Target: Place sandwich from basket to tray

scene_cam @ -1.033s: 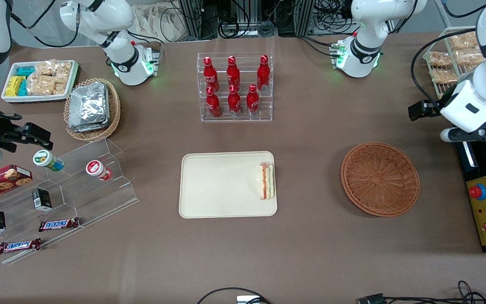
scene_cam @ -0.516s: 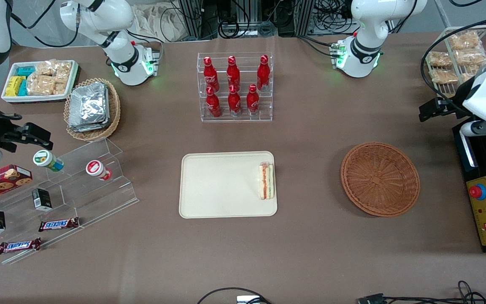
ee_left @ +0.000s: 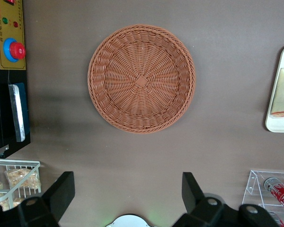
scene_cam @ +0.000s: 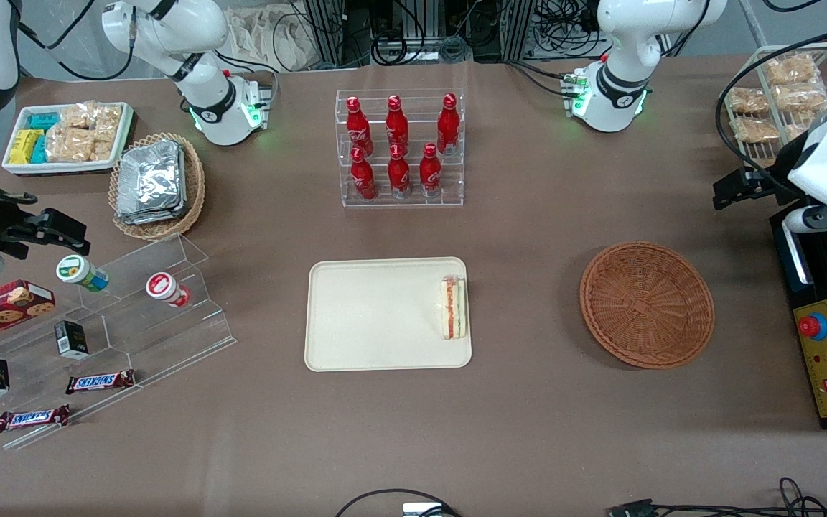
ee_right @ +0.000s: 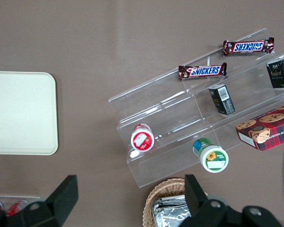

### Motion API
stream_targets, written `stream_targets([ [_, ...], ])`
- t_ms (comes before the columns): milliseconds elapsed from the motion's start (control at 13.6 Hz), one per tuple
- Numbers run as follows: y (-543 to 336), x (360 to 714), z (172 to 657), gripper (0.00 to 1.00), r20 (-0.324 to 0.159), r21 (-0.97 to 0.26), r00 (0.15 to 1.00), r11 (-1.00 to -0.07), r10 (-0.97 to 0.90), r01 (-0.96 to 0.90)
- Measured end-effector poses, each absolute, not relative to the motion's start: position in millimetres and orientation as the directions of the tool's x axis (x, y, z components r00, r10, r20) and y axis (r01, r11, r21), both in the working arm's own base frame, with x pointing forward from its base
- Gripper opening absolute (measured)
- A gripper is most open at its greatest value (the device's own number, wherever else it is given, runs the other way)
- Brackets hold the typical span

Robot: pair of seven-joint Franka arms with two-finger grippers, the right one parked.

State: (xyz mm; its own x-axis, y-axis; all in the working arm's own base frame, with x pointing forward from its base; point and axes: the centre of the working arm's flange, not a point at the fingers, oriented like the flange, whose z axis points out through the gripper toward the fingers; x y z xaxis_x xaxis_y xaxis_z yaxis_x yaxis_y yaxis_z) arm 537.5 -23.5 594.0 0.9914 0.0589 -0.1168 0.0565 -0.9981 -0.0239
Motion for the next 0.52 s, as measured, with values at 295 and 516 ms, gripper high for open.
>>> stream_targets([
  [295, -22.9, 539.2, 590.9, 1.00, -0.122, -0.024, 0.991, -0.998, 0.060, 0.057],
  [516, -21.6, 539.2, 590.9, 1.00, -0.122, -0.024, 0.991, -0.998, 0.062, 0.060],
])
